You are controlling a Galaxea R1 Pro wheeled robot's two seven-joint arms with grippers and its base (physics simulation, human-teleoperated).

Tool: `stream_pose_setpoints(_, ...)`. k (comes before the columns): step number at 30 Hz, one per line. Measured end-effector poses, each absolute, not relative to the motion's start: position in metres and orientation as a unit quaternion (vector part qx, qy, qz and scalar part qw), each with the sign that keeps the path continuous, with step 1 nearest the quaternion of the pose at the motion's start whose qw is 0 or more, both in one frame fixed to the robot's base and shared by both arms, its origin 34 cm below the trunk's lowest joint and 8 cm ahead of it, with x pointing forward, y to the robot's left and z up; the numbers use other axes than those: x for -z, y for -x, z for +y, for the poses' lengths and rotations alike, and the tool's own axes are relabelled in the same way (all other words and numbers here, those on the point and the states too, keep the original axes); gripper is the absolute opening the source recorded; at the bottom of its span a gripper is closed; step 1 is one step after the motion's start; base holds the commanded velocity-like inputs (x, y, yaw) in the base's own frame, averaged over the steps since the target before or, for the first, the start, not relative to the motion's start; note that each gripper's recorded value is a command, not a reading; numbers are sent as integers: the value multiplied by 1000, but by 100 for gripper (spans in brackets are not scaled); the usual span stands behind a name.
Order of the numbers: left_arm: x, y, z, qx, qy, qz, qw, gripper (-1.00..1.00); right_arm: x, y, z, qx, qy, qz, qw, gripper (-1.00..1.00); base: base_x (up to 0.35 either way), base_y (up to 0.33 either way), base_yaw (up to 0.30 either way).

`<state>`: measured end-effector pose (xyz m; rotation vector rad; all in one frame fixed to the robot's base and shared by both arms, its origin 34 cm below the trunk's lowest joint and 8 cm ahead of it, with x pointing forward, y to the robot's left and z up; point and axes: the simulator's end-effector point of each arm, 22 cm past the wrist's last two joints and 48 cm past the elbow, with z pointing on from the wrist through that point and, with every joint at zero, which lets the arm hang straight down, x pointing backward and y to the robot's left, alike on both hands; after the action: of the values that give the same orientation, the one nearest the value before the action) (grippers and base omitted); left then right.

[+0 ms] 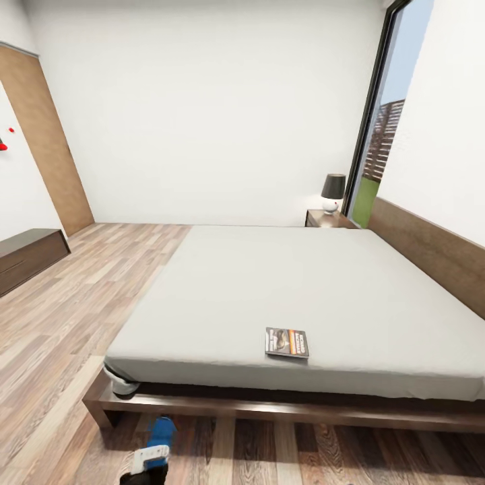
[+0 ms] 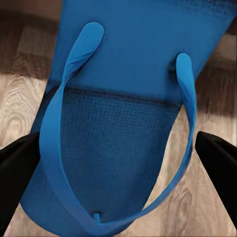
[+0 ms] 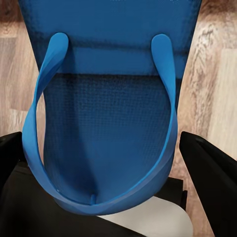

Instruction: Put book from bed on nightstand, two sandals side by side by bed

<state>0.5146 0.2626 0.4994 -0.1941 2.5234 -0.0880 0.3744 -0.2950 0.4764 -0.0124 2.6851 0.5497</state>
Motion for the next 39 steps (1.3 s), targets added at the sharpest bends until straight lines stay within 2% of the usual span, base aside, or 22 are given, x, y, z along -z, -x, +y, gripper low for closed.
stream_pose_setpoints(11,-564,-607,294,-16,38,958,282,-100,-477,-375,-300,-193,3,961,199,-100,0,0,0)
stream_pose_setpoints(24,-551,-596,296,-24,23,961,275,-100,-477,-375,-301,-193,-3,961,199,-100,0,0,0)
stream_pose_setpoints(31,-540,-593,294,-24,23,961,273,-100,-475,-392,-309,-201,-89,949,227,-100,0,0,0)
stream_pose_setpoints(39,-524,-589,289,-21,21,962,273,-100,-464,-396,-323,-196,-101,947,233,-100,0,0,0)
